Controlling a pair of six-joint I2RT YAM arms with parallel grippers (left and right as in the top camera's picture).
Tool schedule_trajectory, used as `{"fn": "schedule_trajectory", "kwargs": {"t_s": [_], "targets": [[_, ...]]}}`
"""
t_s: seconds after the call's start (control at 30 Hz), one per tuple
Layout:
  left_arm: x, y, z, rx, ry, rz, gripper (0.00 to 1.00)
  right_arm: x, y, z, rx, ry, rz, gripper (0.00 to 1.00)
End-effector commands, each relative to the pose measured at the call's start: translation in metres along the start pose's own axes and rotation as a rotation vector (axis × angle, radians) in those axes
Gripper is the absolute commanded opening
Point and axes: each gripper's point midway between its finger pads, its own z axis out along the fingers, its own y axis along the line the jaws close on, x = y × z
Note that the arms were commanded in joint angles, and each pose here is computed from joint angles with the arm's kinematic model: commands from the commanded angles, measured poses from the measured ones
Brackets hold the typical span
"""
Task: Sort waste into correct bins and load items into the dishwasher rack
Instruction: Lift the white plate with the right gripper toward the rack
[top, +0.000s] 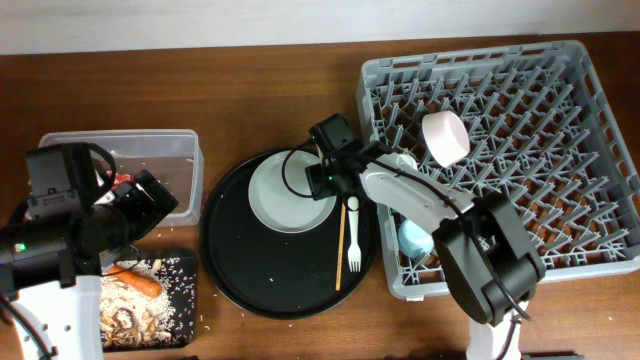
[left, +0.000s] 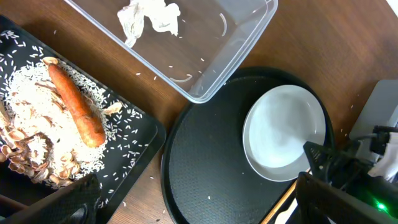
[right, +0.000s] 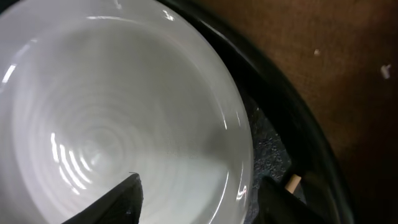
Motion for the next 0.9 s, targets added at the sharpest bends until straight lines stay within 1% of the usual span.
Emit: {"fn": "schedule_trajectory", "kwargs": {"t_s": [0.0,0.1,0.13,0.23,0.27,0.43,0.53,0.57,0.63,0.67,0.7,0.8,0.87], "targets": [[-0.004,0.0,-0.006,0.003,-0.024,0.01,0.99,0.011,-0.004,0.014,0.023,0.032,0.009,0.58],[-0.004,0.0,-0.006,0.003,-0.024,0.01,0.99,0.019,-0.003,0.024,0.025,0.06,0.004,0.58],[-0.004,0.0,-0.006,0.003,-0.024,0.01,0.99,0.021,-0.002,0.026,0.026,0.065,0.0,0.56],[-0.004,0.0,-0.006,0.003,-0.024,0.01,0.99,0.021,-0.002,0.026,0.026,0.066,0.0,0.4],[-0.004,0.0,-0.006,0.003,-0.024,0.01,0.99,0.022,-0.002,0.026,0.027,0.071,0.0,0.33],[-0.004,0.0,-0.006,0.003,-0.024,0.01,0.99,0.024,-0.003,0.026,0.03,0.08,0.001,0.31],[-0.004,0.0,-0.006,0.003,-0.024,0.01,0.99,0.024,-0.003,0.026,0.03,0.08,0.001,0.16],[-0.004,0.0,-0.006,0.003,-0.024,0.01,0.99,0.024,-0.003,0.026,0.03,0.08,0.001,0.13],[-0.004,0.0,-0.006,0.003,-0.024,0.01,0.99,0.024,-0.003,0.026,0.03,0.08,0.001,0.12],[-0.004,0.0,-0.006,0.003,-0.024,0.01,0.99,0.024,-0.003,0.026,0.03,0.079,0.001,0.07],[-0.004,0.0,-0.006,0.003,-0.024,0.01,0.99,0.023,-0.003,0.025,0.029,0.076,0.001,0.04],[-0.004,0.0,-0.006,0.003,-0.024,0.01,0.99,0.01,0.002,0.017,0.017,0.038,-0.001,0.04],[-0.004,0.0,-0.006,0.003,-0.024,0.01,0.99,-0.009,0.009,0.0,0.004,-0.007,-0.003,0.04]]}}
